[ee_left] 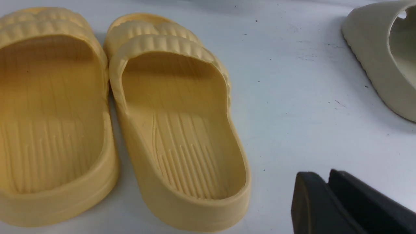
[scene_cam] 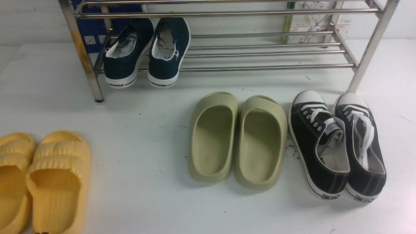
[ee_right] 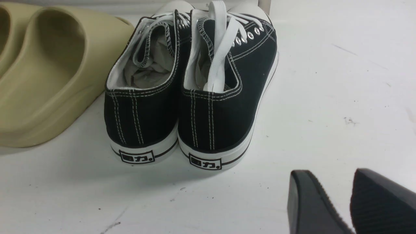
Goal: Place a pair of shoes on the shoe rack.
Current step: Use the right arm to grab the shoe closest to it
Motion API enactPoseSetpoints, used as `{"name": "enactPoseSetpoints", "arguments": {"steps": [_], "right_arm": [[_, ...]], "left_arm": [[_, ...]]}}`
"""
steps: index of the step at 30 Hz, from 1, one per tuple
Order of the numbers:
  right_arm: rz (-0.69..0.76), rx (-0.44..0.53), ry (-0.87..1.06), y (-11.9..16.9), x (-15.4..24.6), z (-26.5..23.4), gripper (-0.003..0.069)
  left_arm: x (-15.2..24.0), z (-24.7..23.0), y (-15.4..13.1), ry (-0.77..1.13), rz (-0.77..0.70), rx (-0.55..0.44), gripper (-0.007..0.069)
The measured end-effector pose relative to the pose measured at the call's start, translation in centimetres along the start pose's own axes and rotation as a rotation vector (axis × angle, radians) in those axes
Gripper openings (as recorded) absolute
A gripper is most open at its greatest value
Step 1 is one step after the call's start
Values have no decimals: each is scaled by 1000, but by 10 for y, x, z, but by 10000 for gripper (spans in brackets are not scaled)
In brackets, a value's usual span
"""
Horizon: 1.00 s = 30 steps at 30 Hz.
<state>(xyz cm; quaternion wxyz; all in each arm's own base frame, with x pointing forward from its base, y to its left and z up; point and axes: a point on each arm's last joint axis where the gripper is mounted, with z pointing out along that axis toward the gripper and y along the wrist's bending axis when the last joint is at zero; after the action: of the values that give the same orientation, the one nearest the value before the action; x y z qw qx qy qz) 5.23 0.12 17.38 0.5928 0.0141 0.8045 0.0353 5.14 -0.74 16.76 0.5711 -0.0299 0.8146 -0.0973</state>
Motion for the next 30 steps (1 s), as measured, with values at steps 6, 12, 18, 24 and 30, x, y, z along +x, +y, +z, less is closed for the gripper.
{"name": "enactPoseSetpoints", "arguments": {"steps": [6,12,18,24,30], "right_arm": [[0,0,0,0,0,0,239],[0,0,0,0,0,0,239],[0,0,0,0,0,0,239],[0,0,0,0,0,0,239],[-2,1,0,0,0,0,239]], "left_arm": [[0,0,0,0,0,0,83],[0,0,0,0,0,0,92],[0,0,0,0,0,0,96],[0,0,0,0,0,0,102],[0,0,0,0,0,0,102]]}}
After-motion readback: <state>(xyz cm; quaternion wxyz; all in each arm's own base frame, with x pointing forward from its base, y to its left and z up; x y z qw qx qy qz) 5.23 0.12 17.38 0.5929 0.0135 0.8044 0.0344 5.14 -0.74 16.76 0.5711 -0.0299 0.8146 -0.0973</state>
